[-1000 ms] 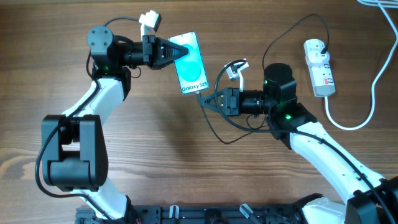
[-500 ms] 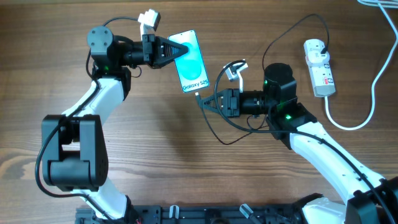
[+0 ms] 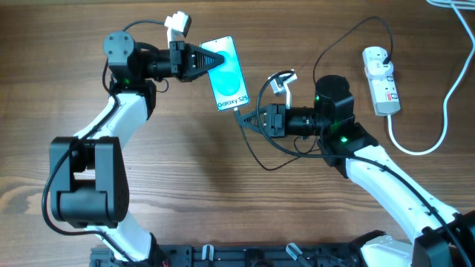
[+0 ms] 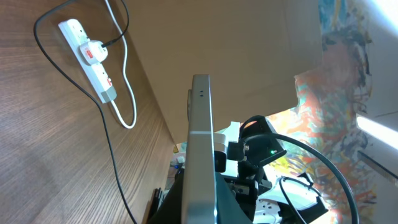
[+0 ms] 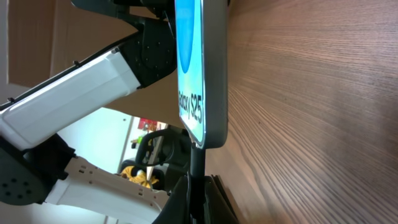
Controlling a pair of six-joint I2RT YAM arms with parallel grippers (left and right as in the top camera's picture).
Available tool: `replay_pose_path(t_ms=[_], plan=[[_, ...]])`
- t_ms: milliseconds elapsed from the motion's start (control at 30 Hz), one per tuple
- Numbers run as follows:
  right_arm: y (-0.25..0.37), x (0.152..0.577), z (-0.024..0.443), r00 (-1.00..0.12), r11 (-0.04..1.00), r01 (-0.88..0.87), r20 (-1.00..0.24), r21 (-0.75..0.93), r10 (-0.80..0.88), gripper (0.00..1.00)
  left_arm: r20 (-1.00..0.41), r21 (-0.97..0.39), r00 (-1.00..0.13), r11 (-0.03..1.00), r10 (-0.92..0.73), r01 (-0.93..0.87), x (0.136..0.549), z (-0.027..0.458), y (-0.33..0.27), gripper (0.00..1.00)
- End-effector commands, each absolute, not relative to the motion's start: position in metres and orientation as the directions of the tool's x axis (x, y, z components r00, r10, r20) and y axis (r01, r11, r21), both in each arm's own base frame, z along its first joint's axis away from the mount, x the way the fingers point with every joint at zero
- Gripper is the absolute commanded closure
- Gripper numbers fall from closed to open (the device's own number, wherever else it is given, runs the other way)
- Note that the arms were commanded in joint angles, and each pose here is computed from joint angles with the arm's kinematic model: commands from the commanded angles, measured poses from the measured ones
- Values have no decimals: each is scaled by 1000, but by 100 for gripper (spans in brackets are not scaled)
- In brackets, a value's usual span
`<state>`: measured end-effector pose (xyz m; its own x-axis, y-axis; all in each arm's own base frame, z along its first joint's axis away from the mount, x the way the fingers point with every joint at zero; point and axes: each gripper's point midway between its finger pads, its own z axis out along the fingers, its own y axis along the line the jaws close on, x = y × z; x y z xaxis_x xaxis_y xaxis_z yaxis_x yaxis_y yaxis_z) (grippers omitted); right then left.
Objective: Plug charger to phone and switch on socket
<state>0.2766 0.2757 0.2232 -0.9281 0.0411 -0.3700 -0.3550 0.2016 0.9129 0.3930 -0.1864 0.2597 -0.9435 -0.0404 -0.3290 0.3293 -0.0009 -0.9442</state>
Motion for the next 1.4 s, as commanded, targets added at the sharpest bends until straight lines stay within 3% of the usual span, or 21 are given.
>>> replay_pose_path(t_ms=[0, 1367], plan=[[276, 278, 230, -924, 188, -366, -379, 911, 40, 96, -364, -931, -931, -4, -24, 364, 389, 267, -187, 96], [258, 300, 237, -908, 205, -371, -400, 906, 123, 96, -363, -932, -931, -19, 23, 363, 380, 266, -199, 96]])
